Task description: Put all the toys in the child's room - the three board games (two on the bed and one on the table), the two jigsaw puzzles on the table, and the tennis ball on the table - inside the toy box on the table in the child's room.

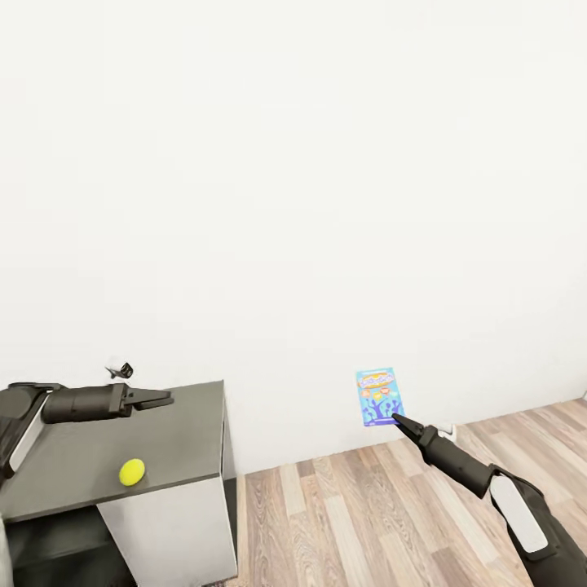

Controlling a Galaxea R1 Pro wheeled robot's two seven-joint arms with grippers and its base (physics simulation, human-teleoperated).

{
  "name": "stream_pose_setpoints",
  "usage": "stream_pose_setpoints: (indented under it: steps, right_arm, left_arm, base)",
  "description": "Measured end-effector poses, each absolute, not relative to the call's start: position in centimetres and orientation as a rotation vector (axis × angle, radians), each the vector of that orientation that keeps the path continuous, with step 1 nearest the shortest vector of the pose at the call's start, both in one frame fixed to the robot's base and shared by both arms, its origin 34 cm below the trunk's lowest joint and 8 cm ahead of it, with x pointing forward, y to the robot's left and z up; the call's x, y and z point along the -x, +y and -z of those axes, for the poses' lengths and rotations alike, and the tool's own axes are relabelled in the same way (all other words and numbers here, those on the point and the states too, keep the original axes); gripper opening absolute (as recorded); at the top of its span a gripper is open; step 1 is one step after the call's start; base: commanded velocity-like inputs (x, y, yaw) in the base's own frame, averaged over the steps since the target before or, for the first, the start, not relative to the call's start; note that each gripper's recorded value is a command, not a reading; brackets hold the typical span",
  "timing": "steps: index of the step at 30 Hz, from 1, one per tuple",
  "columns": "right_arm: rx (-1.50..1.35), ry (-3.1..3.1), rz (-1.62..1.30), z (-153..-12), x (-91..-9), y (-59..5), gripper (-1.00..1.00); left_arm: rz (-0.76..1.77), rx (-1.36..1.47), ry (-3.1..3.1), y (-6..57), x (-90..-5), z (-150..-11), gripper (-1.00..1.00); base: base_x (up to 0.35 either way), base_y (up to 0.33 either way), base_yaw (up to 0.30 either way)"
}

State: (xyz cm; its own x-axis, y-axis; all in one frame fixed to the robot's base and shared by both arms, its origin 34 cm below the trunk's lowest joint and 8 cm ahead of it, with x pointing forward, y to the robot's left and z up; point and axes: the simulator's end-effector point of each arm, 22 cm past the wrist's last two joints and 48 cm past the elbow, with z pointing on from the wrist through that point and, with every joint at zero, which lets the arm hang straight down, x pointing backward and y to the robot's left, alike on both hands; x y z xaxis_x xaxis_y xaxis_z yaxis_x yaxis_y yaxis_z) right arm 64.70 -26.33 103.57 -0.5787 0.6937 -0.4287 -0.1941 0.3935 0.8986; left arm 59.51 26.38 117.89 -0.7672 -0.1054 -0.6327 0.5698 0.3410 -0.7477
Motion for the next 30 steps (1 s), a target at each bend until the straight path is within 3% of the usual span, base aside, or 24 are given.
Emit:
stream_pose_setpoints:
  steps: [7, 30]
  right_arm:
    - [-0.402, 1.843, -1.270, -102.8, -64.4, -26.0, -1.00]
    - [-0.356, 1.802, -1.278, -104.7, -64.5, -26.2, -1.00]
  left_arm:
    - [1.465, -0.405, 2.012, 26.4, -59.5, -117.9, 1.00]
    - [1.466, -0.405, 2.012, 26.4, -59.5, -117.9, 1.00]
  base:
    - [0.000, 0.000, 0.210]
    - [0.000, 0.000, 0.010]
